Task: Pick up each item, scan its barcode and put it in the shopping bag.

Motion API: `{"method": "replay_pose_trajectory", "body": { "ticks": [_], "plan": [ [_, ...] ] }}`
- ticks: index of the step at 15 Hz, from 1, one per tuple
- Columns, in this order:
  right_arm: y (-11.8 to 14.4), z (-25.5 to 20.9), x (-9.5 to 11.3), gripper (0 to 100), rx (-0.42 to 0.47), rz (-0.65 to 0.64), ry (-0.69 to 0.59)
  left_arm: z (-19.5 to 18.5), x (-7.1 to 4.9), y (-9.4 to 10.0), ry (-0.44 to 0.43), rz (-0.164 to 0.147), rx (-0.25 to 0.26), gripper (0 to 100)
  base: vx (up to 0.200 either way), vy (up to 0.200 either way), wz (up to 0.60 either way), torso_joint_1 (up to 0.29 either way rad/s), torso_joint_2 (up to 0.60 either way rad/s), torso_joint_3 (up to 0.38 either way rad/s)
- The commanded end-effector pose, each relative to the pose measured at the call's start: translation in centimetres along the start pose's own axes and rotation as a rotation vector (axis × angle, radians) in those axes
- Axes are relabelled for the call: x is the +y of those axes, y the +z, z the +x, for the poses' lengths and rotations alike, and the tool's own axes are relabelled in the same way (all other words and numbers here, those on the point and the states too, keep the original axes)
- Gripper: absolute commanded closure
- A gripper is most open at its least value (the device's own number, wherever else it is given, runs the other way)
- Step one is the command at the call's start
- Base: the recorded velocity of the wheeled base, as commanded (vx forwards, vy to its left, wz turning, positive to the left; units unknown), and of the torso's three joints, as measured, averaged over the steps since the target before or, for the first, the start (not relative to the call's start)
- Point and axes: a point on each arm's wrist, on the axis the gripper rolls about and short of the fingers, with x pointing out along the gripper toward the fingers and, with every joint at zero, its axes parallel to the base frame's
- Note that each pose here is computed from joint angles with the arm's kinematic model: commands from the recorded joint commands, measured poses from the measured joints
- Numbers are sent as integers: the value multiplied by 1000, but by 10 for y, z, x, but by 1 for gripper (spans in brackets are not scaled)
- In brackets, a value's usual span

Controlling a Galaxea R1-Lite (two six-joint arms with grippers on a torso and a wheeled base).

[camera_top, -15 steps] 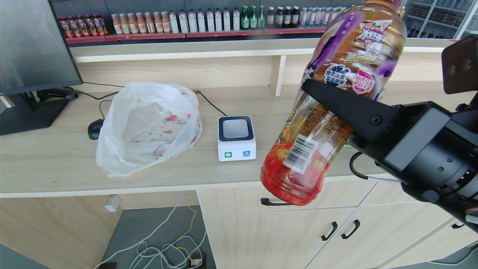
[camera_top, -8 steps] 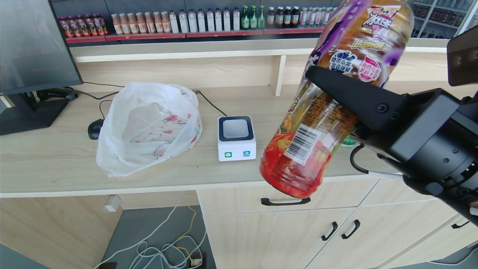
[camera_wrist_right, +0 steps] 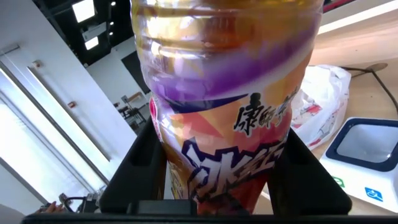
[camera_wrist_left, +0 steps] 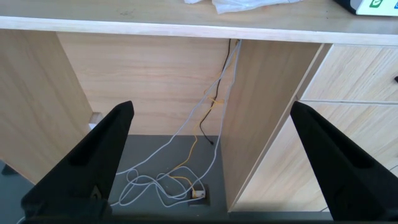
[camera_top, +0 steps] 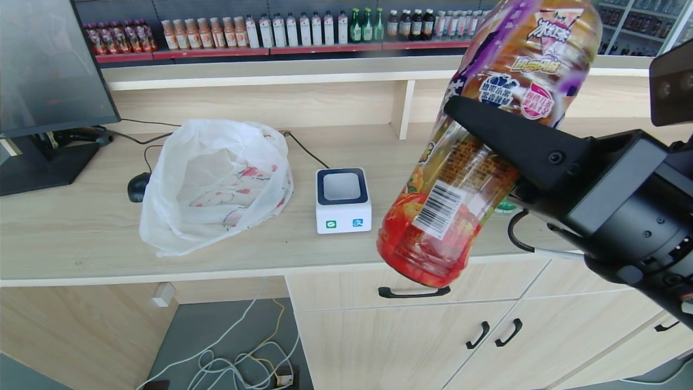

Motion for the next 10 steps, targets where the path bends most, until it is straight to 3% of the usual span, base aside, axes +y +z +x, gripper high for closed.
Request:
{"method": "replay_pose_trajectory", "body": {
  "ticks": [1, 10],
  "plan": [
    [-1, 1, -1, 100, 4, 1, -1, 0, 0, 0, 0, 0, 0, 0, 0, 0, 0, 0, 0, 0],
    [-6, 1, -3, 100, 19, 4, -11, 0, 0, 0, 0, 0, 0, 0, 0, 0, 0, 0, 0, 0]
  ]
}}
